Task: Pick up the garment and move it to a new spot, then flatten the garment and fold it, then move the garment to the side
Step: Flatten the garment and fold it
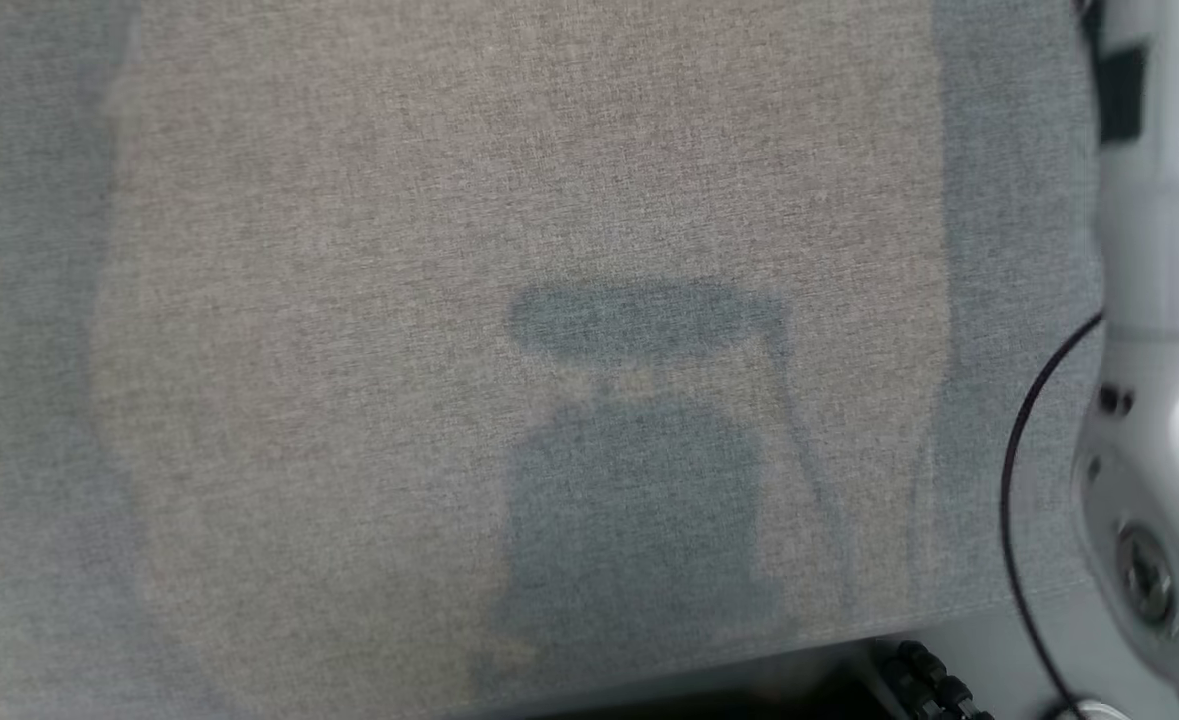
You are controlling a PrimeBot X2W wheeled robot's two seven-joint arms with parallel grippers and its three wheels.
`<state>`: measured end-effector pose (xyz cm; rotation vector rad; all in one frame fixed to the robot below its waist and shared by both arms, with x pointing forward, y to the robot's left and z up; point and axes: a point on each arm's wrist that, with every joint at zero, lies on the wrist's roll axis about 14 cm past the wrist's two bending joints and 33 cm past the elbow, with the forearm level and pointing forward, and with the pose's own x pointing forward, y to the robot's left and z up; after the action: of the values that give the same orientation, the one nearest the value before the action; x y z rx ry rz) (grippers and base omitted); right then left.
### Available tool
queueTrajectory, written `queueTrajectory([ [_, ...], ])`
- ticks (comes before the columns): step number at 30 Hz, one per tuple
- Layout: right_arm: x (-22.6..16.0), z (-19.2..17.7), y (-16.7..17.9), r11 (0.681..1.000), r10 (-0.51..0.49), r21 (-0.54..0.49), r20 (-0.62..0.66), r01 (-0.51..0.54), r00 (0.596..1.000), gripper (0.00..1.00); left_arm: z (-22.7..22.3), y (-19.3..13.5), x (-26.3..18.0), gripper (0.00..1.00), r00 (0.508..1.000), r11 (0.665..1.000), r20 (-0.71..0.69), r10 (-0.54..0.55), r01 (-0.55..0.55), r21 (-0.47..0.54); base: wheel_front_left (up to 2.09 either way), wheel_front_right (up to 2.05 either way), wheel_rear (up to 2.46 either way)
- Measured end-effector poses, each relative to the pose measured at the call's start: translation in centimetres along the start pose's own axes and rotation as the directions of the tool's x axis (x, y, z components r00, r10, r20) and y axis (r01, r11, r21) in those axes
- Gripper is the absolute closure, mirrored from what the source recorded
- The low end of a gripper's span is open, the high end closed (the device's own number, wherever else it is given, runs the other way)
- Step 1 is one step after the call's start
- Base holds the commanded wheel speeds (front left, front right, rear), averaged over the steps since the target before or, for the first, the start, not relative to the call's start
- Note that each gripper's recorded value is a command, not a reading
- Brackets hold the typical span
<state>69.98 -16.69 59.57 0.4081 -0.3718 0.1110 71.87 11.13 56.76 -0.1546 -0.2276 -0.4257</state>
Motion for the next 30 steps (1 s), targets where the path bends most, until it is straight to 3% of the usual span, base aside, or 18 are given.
queueTrajectory([
  [5,-7.8,-7.8,-3.8,0.993,-0.098,0.053,-0.183,0.109,0.978,1.00,-7.7,-1.3,-5.8,1.00,0.987,0.996,-0.156,-0.043,0.031,-0.078,0.00,0.00,0.00],
  [10,-17.4,-10.7,-5.4,0.982,-0.168,0.032,-0.316,0.188,0.934,1.00,-12.2,-3.8,-14.5,1.00,0.957,0.985,-0.287,-0.049,-0.002,-0.175,0.00,0.00,0.00],
  [15,-25.1,-9.9,-5.5,0.976,-0.193,0.009,-0.411,0.216,0.891,1.00,-13.4,-6.7,-22.6,1.00,0.926,0.952,-0.377,0.007,-0.122,-0.282,0.00,0.00,0.00],
  [21,-34.3,-7.1,-4.7,0.965,-0.234,-0.022,-0.530,0.262,0.815,1.00,-11.9,-11.1,-32.0,1.00,0.879,0.933,-0.474,0.052,-0.213,-0.292,0.00,0.00,0.00],
  [27,-40.5,-1.8,-4.3,0.935,-0.301,-0.005,-0.541,0.355,0.785,1.00,-8.7,-15.2,-37.3,1.00,0.870,0.882,-0.477,0.125,-0.318,-0.348,0.00,0.00,0.00],
  [30,-41.1,0.3,-4.4,0.931,-0.314,-0.001,-0.515,0.365,0.798,1.00,-7.6,-16.7,-38.6,1.00,0.874,0.855,-0.467,0.134,-0.340,-0.392,0.00,0.00,0.00],
])
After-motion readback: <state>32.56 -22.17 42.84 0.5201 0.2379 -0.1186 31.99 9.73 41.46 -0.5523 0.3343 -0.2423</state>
